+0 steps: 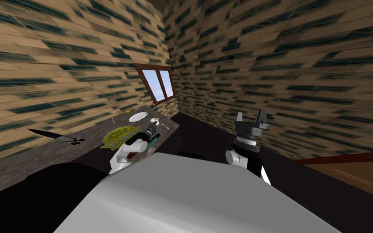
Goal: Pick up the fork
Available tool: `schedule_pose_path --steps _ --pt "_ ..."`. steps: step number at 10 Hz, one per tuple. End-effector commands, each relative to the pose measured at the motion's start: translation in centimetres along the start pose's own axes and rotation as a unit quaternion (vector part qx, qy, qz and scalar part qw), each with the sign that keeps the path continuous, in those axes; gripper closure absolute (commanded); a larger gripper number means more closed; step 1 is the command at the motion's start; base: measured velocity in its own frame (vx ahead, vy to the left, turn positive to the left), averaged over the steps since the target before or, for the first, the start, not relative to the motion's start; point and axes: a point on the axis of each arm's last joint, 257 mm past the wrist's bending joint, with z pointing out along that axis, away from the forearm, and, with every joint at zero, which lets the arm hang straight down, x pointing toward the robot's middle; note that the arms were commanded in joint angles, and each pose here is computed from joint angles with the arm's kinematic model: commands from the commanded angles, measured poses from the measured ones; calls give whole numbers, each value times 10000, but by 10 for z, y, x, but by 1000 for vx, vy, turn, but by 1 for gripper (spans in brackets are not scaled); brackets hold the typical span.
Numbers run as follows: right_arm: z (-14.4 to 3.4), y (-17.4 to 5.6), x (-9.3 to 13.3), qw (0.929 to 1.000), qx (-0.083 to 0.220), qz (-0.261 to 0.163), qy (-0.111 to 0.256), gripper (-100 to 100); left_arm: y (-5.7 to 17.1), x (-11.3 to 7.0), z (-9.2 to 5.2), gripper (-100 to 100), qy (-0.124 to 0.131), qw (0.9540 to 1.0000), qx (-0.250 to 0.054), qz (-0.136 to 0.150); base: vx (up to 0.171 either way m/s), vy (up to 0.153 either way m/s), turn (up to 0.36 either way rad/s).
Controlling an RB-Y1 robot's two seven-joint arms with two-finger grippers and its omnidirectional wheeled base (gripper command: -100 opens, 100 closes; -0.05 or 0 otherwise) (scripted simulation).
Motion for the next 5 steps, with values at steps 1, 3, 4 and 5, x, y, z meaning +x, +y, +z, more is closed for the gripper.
schedule_pose_path --steps 1,3,4,5 --pt "0 0 0 10000 0 0 0 0 12 -5 1 -100 28 9996 -253 106 44 -8 -107" --pt "0 0 0 10000 0 0 0 0 27 -11 0 -100 75 9981 -574 196 38 -16 -108" --pt "0 0 0 10000 0 0 0 0 34 -10 -1 -100 100 9971 -727 195 38 -11 -51" --pt "0 0 0 10000 0 0 0 0 41 -16 -2 -100 125 9957 -877 284 53 -21 -120"
